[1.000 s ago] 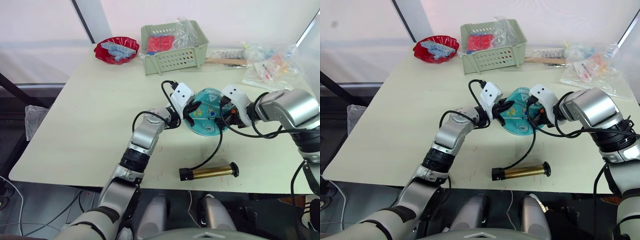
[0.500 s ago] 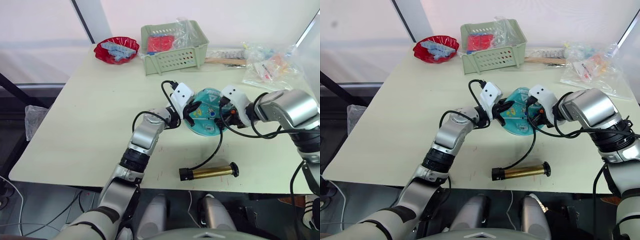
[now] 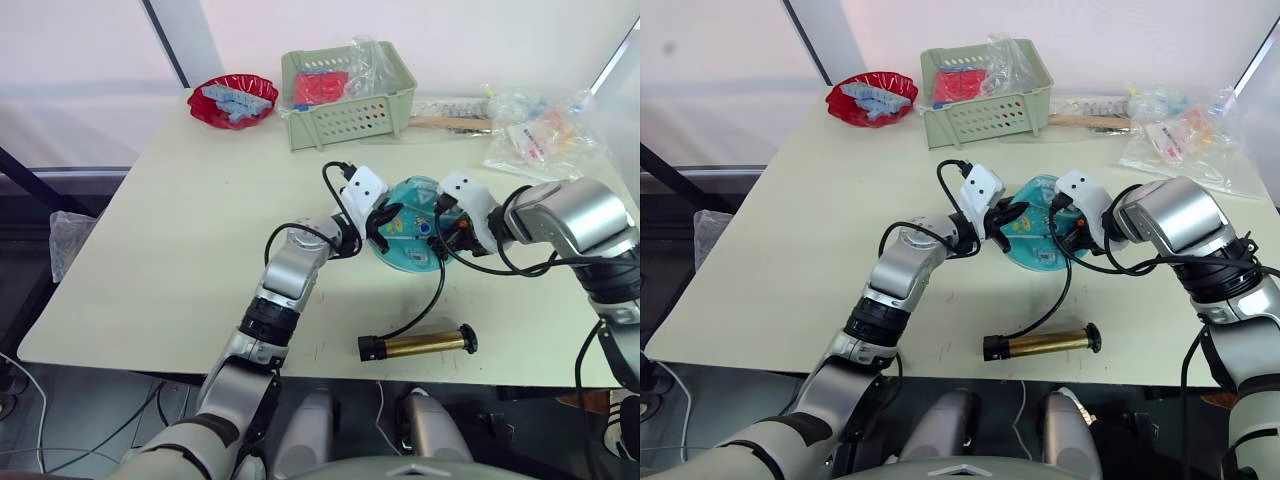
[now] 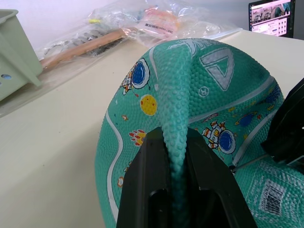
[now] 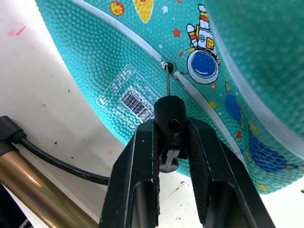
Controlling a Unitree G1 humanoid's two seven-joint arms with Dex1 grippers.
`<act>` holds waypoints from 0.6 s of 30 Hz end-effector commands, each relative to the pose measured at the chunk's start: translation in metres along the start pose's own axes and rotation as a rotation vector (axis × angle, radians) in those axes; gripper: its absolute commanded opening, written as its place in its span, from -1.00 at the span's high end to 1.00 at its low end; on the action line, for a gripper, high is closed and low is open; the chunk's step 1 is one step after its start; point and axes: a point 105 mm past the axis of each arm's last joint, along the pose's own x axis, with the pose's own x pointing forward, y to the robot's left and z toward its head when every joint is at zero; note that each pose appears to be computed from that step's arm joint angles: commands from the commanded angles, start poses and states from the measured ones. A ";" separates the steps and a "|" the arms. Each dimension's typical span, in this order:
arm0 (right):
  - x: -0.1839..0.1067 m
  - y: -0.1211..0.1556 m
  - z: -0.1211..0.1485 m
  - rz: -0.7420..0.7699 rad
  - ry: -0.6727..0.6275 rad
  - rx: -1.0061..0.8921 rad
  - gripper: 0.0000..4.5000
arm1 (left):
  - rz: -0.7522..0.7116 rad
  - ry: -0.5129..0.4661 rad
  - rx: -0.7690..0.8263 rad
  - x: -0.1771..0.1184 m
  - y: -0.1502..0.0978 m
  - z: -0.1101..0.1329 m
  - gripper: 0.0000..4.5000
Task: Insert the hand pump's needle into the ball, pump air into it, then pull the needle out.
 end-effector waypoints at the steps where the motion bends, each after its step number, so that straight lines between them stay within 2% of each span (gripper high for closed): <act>1: 0.001 0.006 0.010 -0.009 0.000 -0.051 0.86 | -0.082 0.067 -0.033 0.007 -0.024 -0.020 1.00; 18: 0.014 0.025 0.038 0.019 0.000 -0.063 0.86 | -0.111 0.078 -0.051 0.007 -0.029 -0.023 1.00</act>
